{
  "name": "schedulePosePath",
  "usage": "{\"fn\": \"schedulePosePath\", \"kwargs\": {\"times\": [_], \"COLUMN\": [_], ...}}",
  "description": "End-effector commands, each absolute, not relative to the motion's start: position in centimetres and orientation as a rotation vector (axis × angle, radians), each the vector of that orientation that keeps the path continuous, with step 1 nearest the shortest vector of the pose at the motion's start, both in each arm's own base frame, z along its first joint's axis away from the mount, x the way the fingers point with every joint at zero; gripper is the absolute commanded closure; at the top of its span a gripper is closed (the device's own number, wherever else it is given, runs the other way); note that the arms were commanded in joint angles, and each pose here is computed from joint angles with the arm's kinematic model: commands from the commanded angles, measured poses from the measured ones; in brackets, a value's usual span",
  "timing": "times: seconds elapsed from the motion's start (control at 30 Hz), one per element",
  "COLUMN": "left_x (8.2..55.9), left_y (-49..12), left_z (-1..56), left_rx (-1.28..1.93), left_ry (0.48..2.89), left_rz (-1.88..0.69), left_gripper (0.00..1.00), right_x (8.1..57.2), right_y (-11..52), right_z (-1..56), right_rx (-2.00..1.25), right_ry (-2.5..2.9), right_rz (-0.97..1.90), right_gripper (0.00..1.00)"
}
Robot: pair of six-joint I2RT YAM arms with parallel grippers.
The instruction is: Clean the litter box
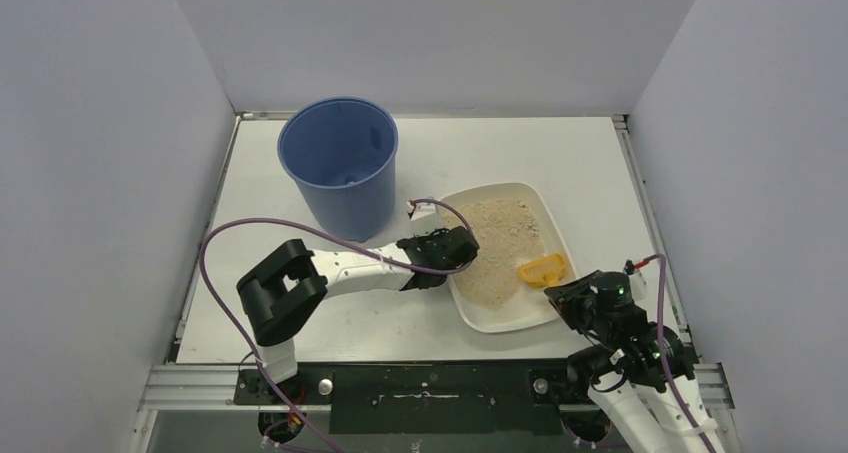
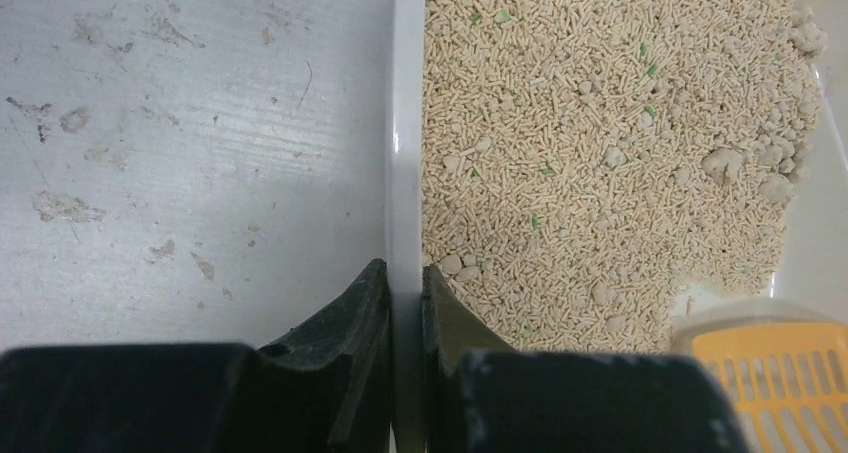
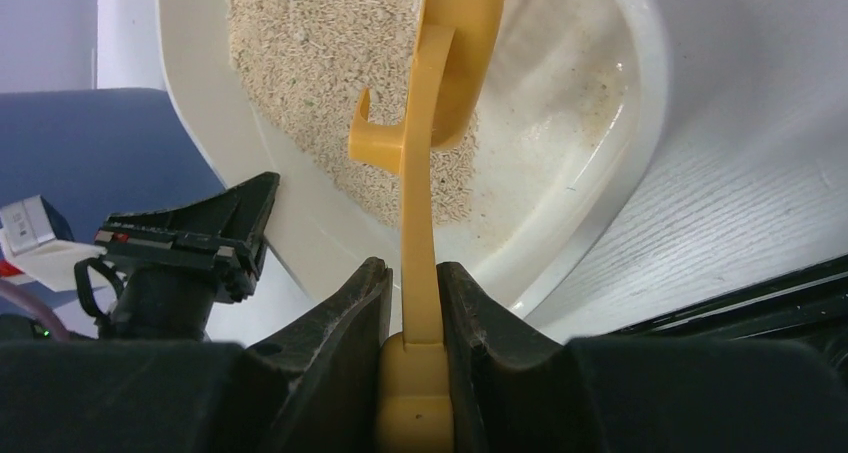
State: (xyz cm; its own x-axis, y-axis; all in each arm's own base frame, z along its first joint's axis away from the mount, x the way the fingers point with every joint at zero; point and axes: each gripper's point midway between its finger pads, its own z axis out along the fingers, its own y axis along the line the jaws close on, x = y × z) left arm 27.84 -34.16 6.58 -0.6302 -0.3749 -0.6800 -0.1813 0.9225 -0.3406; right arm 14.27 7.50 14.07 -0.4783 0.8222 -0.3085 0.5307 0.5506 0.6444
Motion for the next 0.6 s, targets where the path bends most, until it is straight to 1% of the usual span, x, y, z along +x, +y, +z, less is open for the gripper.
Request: {"fn": "schedulePosePath", "kwargs": {"times": [0.0, 0.27, 0.57], "left_x": [28.0, 26.8, 26.0], "left_y": [-34.4, -32.8, -32.8], "left_z": [9.5, 9.4, 10.0], "left_rx": [-0.515, -0.483, -0.327], "left_ry": [2.184, 2.192, 2.214], "left_rz": [-0.412, -0.412, -0.443], "left_gripper": [1.0, 1.0, 1.0], "right_x": [14.8, 16.5, 19.2], "right_y": [7.3, 8.3, 9.0], "right_z": [13.0, 10.2, 9.0], "right_rx": [1.188, 1.29, 1.263], "right_ry": [2.12, 2.093, 2.088], "right_rz": [0.656, 0.698, 0.683], "right_gripper": [1.0, 1.0, 1.0]}}
